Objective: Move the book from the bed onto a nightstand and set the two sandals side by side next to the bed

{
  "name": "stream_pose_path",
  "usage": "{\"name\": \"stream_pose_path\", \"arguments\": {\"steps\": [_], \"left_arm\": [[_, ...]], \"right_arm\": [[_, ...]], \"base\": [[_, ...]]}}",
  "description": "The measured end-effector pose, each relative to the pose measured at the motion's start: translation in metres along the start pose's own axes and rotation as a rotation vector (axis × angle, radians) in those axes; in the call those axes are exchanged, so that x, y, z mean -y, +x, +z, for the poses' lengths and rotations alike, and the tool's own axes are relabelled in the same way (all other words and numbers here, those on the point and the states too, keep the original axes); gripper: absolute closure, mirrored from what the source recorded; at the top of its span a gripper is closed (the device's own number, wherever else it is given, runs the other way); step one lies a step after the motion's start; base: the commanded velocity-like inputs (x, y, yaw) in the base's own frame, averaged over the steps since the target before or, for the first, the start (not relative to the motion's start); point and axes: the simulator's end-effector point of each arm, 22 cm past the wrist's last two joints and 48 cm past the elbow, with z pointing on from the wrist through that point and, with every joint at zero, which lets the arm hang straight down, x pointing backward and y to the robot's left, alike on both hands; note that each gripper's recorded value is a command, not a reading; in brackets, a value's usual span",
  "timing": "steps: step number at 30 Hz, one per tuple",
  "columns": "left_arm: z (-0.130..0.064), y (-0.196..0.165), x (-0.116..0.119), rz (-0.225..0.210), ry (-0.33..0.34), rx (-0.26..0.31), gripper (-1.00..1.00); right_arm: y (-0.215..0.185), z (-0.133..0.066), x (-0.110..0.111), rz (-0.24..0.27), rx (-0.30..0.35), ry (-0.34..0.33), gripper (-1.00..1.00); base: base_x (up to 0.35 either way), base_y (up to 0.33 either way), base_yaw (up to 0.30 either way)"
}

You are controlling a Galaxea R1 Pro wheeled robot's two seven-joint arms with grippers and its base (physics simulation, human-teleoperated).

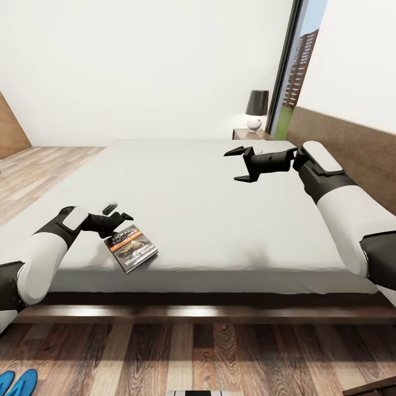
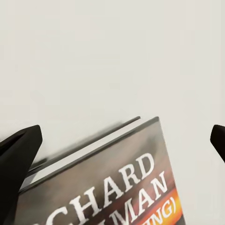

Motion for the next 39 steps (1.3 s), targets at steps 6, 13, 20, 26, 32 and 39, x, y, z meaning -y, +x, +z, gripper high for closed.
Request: {"name": "stream_pose_path", "arguments": {"steps": [6,13,20,26,32,39], "left_arm": [[0.0,0.0,0.0,0.0,0.0,0.0,-1.0],[0.0,0.0,0.0001,0.0,0.0,0.0,-1.0],[0.0,0.0,0.0001,0.0,0.0,0.0,-1.0],[-0.0002,-0.0006,-0.0002,0.008,-0.004,0.002,-1.0],[-0.0018,-0.0038,0.0014,0.015,-0.004,0.01,-1.0],[-0.002,-0.0044,0.0019,0.012,-0.001,0.012,-1.0]], "right_arm": [[0.0,0.0,0.0,0.0,0.0,0.0,-1.0],[0.0,0.0,0.0001,0.0,0.0,0.0,-1.0],[-0.0001,-0.0001,0.0003,0.0,0.0,0.001,-1.0],[-0.0003,-0.0003,0.0002,0.0,0.001,0.0,-1.0],[-0.0001,-0.0001,0.0002,0.0,0.0,0.001,-1.0],[-0.0003,-0.0003,0.0004,0.0,0.001,0.001,-1.0]], "base": [[0.0,0.0,0.0],[0.0,0.0,0.0],[0.0,0.0,0.0],[0.0,-0.024,0.0],[0.0,-0.046,0.0],[0.0,-0.015,0.0]]}}
